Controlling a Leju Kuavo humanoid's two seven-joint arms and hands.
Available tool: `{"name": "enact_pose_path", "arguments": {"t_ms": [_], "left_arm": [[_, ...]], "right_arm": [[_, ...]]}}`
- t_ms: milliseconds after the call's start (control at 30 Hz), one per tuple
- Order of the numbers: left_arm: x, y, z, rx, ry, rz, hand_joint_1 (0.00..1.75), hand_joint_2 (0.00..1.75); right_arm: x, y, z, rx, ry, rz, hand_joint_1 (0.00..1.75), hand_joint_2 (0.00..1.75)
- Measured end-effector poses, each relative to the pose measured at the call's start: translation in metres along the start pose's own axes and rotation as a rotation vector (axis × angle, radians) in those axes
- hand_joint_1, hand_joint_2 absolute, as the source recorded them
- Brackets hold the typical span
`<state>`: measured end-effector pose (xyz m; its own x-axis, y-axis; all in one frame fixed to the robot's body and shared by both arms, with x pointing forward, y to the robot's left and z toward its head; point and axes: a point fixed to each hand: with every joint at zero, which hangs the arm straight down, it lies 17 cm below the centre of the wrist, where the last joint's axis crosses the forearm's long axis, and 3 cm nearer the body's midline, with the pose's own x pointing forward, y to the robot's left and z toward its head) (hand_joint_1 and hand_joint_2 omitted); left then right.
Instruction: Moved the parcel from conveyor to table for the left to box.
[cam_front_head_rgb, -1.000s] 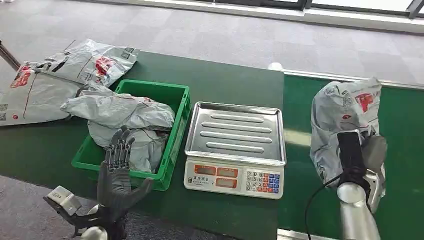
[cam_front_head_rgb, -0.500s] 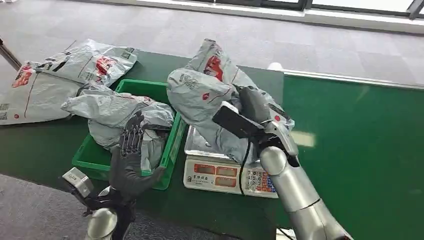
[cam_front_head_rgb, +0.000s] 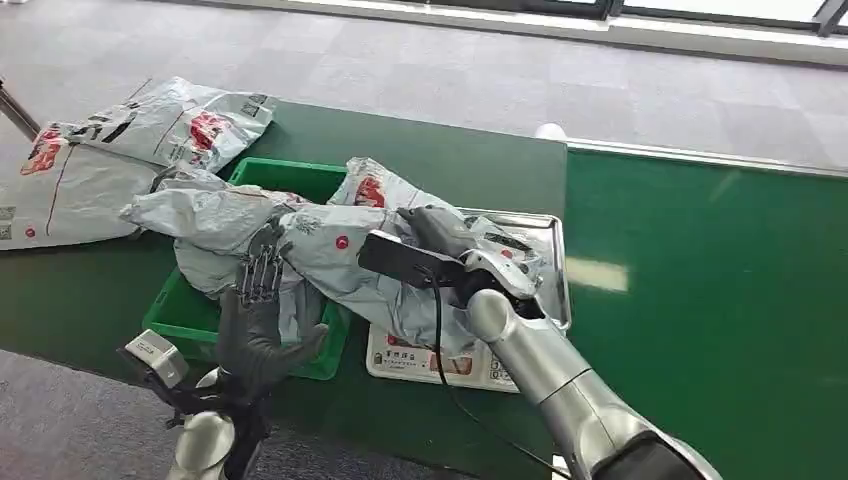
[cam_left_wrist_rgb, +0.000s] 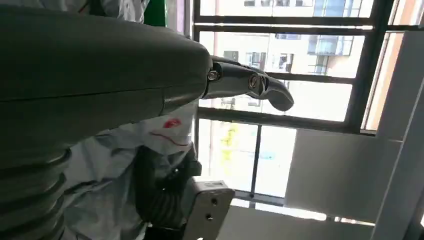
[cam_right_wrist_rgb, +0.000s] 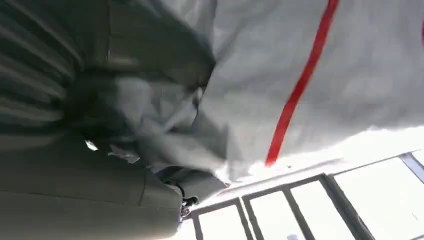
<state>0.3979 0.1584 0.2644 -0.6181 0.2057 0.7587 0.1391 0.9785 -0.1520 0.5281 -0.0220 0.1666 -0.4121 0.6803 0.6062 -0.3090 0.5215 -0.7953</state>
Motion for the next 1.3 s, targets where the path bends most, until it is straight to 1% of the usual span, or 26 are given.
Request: {"name": "enact_pose_path", "arguments": {"t_ms": [100, 200, 300, 433, 500, 567, 667, 867, 1000, 1200, 1300], "left_arm": [[0.004, 0.020, -0.008, 0.065, -0.013, -0.039, 0.00, 1.75], [0.014, 0.043, -0.013, 0.126, -0.040, -0.079, 0.00, 1.75], [0.023, 0.058, -0.016, 0.156, -0.063, -0.101, 0.00, 1.75], [0.038, 0.069, -0.019, 0.174, -0.116, -0.167, 0.00, 1.75], [0.044, 0.071, -0.021, 0.174, -0.132, -0.201, 0.00, 1.75], [0.044, 0.069, -0.024, 0.161, -0.124, -0.233, 0.00, 1.75], [0.037, 0.063, -0.031, 0.124, -0.090, -0.286, 0.00, 1.75], [0.025, 0.054, -0.040, 0.089, -0.061, -0.323, 0.00, 1.75], [0.002, 0.039, -0.045, 0.041, 0.003, -0.369, 0.00, 1.75], [-0.009, 0.030, -0.050, 0.014, 0.024, -0.372, 0.00, 1.75], [-0.022, 0.023, -0.054, -0.016, 0.072, -0.414, 0.00, 1.75]], "right_arm": [[-0.006, 0.026, -0.002, 0.085, 0.019, -0.014, 0.00, 1.75], [-0.012, 0.035, -0.004, 0.108, 0.032, -0.020, 0.00, 1.75], [-0.016, 0.040, -0.005, 0.119, 0.038, -0.028, 0.00, 1.75], [0.000, 0.039, -0.005, 0.111, -0.036, -0.120, 0.00, 1.75], [0.011, 0.036, -0.005, 0.106, -0.078, -0.193, 0.00, 1.75], [0.025, 0.027, -0.005, 0.082, -0.134, -0.270, 0.00, 1.75], [0.047, -0.003, -0.003, -0.002, -0.234, -0.401, 0.00, 1.75], [0.060, -0.051, 0.003, -0.139, -0.322, -0.503, 0.00, 1.75], [0.067, -0.094, 0.015, -0.276, -0.393, -0.532, 0.00, 1.75], [0.071, -0.118, 0.026, -0.339, -0.428, -0.534, 0.00, 1.75], [0.069, -0.135, 0.036, -0.412, -0.446, -0.542, 0.00, 1.75]]}}
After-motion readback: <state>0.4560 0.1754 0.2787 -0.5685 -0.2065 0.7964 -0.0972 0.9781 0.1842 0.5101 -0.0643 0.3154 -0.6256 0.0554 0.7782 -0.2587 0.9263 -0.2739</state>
